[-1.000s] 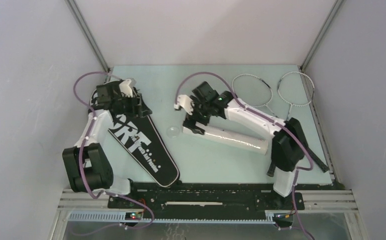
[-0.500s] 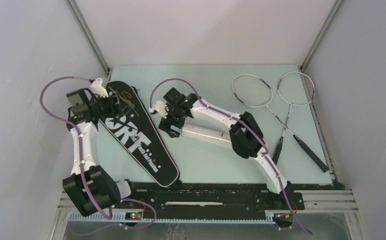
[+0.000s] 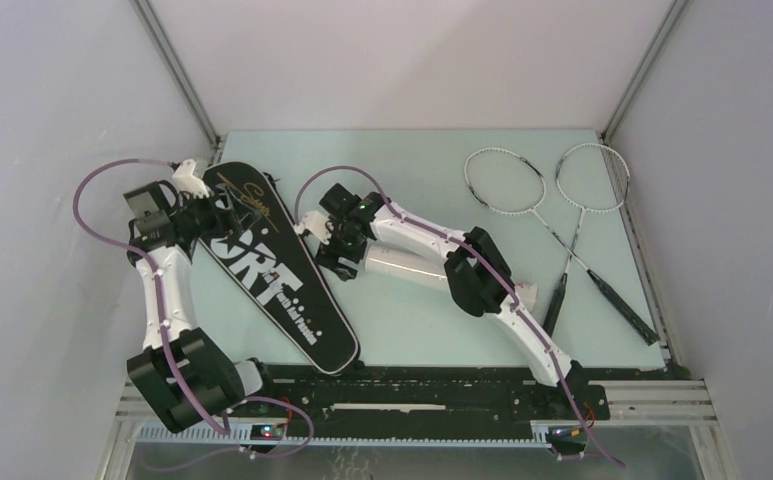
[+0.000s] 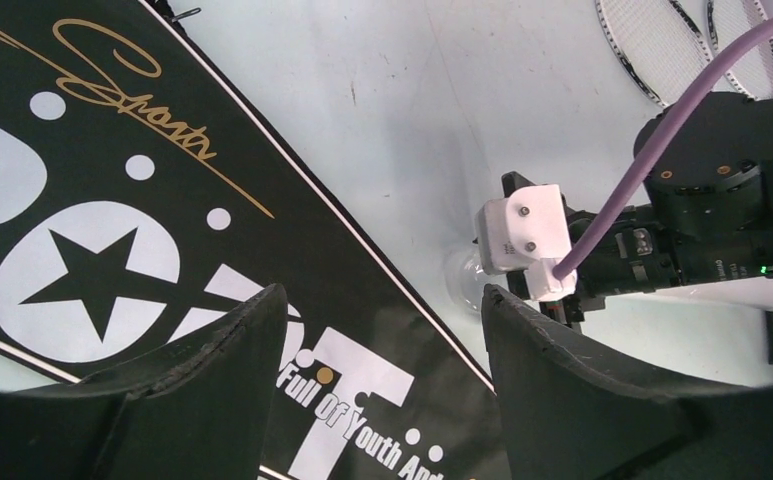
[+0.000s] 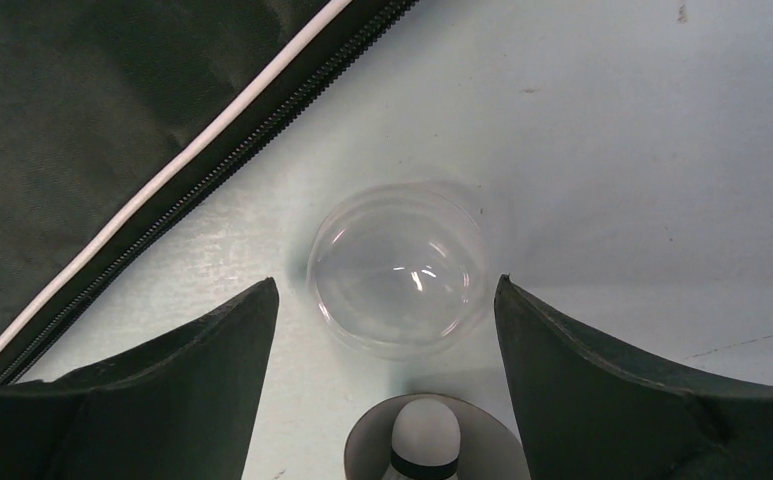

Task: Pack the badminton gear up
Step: Pick up the lid from the center of the board.

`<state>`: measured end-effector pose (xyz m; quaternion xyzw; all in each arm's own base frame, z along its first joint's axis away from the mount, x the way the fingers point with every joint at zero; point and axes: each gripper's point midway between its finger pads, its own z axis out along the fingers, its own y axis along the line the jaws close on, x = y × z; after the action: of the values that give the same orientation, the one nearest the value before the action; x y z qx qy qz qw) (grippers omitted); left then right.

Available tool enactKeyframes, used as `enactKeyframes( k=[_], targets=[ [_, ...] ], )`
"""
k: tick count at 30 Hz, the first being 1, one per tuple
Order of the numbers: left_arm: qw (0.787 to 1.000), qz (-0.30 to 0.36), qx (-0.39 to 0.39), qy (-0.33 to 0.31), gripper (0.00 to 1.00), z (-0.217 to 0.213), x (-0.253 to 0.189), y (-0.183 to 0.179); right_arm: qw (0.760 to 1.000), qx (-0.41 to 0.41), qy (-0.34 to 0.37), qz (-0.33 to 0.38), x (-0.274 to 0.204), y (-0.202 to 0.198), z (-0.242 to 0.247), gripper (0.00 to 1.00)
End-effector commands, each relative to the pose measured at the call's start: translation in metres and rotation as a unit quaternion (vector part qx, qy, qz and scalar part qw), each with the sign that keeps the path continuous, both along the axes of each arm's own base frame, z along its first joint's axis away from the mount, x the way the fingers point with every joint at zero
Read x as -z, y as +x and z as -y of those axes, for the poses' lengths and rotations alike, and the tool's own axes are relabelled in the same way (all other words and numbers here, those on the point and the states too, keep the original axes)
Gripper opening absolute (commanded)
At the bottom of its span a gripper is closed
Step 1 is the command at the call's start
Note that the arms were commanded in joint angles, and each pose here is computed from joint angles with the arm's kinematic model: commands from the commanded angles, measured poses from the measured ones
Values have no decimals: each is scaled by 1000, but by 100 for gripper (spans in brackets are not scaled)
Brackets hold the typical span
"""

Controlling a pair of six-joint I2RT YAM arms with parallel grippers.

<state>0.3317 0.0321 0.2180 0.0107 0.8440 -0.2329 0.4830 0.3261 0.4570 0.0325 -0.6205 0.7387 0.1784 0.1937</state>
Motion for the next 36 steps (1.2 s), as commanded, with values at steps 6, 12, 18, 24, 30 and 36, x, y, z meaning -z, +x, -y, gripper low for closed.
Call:
enactKeyframes(
  k=[6, 12, 18, 24, 30, 36],
  targets=[
    [1000, 1, 9, -17, 76, 6, 1, -5, 999, -3, -38, 27, 22, -2, 2, 83],
    [1000, -6, 13, -17, 76, 5, 6, -5, 999, 0, -35, 32, 20, 1, 3, 74],
    [1000, -14, 9, -12, 76, 3, 11, -5, 999, -3, 6, 32, -5, 2, -2, 64],
    [999, -18, 23, -31, 77, 9, 13, -5, 997, 6, 76, 12, -54, 4, -7, 61],
    [990, -34, 65, -122, 76, 30, 11, -2, 986, 22, 163, -22, -122, 6, -1, 59],
    [969, -60, 121, -206, 76, 68, -5, -1, 965, 35, 255, -59, -196, 3, 17, 59]
  ],
)
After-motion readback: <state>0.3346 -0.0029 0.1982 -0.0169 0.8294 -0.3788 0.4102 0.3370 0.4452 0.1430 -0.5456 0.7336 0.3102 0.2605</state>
